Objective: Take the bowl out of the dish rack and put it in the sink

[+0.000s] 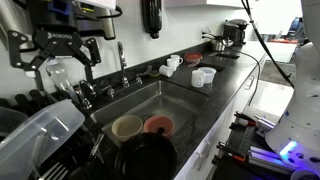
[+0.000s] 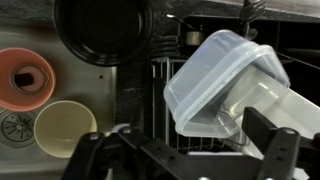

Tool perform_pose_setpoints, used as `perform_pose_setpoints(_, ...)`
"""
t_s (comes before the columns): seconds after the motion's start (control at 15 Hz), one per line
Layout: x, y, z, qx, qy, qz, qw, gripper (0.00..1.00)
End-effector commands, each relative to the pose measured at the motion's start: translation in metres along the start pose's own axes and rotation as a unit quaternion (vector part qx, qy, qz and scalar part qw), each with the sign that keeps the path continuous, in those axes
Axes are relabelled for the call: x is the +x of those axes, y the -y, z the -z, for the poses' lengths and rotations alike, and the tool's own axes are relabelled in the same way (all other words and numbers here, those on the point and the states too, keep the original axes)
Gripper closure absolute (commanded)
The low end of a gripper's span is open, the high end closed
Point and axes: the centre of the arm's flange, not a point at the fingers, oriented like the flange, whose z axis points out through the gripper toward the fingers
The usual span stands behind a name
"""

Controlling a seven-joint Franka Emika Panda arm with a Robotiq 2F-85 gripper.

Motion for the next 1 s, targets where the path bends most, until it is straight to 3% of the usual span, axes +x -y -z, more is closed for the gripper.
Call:
perform_pose_setpoints(0.0,0.002,0.006,-0.008,0.004,0.006,0.000,1.0000,0.00)
perform_pose_setpoints(0.53,0.006,0.016,-0.011,0.010,0.004,0.001,0.9999,0.00)
perform_pose_setpoints(0.93,0.012,0.017,-0.026,0.007,0.034,-0.024,0.9991,0.00)
